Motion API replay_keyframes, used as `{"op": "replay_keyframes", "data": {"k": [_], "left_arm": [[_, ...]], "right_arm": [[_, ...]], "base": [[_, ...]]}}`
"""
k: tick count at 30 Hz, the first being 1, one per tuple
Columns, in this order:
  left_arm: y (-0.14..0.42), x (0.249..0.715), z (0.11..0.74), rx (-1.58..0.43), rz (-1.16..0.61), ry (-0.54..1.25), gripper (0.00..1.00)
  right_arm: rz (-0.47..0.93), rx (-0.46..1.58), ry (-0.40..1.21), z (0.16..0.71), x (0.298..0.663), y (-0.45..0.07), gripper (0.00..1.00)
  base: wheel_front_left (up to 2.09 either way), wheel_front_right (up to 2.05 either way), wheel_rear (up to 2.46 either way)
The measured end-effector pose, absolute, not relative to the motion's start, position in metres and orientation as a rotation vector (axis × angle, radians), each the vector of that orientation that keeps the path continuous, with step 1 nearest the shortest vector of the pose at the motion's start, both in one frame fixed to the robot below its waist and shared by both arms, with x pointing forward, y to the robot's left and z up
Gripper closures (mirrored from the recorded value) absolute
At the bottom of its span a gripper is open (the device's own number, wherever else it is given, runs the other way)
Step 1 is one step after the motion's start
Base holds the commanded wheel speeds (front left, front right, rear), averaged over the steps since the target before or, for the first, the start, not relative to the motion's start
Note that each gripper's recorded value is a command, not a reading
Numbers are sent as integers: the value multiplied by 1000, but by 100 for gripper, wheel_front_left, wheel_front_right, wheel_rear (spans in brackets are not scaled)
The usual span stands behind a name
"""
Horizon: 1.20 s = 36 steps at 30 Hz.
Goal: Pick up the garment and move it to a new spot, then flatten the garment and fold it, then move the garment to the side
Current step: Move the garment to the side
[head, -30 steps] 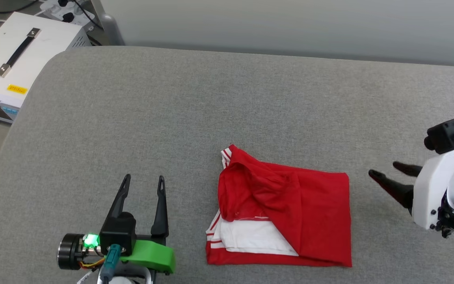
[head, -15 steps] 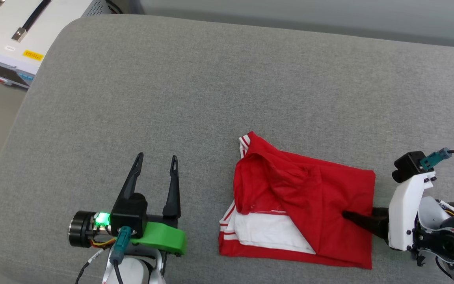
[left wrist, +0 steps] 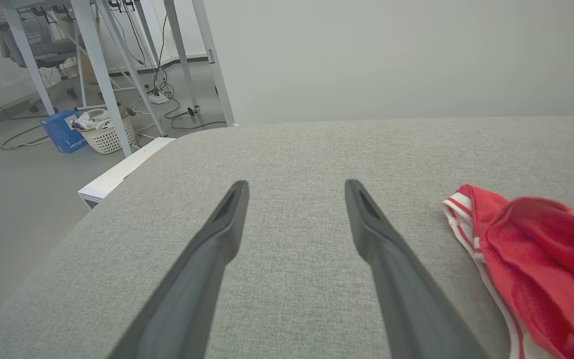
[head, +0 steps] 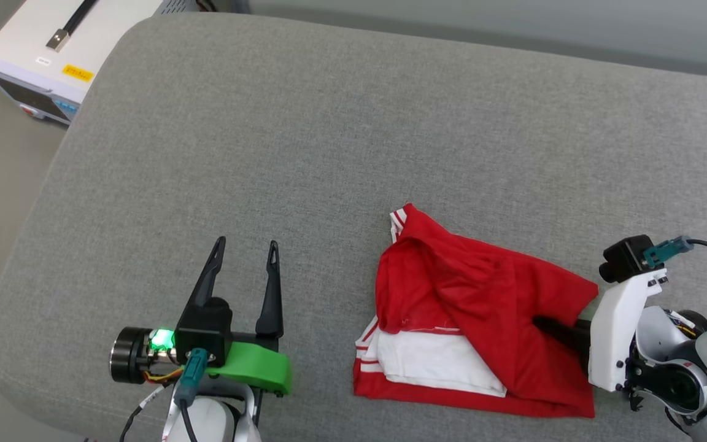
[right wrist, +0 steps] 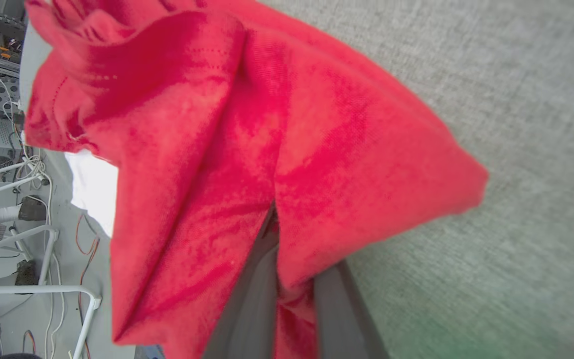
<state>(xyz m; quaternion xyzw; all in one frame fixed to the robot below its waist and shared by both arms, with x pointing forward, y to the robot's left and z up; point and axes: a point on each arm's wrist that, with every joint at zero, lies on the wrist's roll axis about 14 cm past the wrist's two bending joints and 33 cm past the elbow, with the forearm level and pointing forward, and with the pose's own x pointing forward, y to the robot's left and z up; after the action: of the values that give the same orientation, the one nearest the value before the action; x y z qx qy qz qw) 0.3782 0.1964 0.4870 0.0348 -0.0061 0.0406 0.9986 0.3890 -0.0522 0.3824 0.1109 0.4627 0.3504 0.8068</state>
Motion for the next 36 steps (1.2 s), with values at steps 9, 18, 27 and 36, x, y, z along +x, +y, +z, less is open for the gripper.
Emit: {"op": "replay_keyframes", "data": {"k": [9,18,27,36], "left_arm": [[183,376,491,52,44,-29,0],[141,400,498,25,-80,-68,0],[108,435,499,26,-181,-100,0],[89,474,474,35,-244,-88,0]], "right_arm": [[794,-22,728,445,404,-71,100],[624,-234,643,485,408,-157,100],[394,-277,695,486,416,-245,100],[77,-352,824,464,437,-365,100]], "base": [[0,0,0],[0,0,0],[0,0,0],[0,0,0]]}}
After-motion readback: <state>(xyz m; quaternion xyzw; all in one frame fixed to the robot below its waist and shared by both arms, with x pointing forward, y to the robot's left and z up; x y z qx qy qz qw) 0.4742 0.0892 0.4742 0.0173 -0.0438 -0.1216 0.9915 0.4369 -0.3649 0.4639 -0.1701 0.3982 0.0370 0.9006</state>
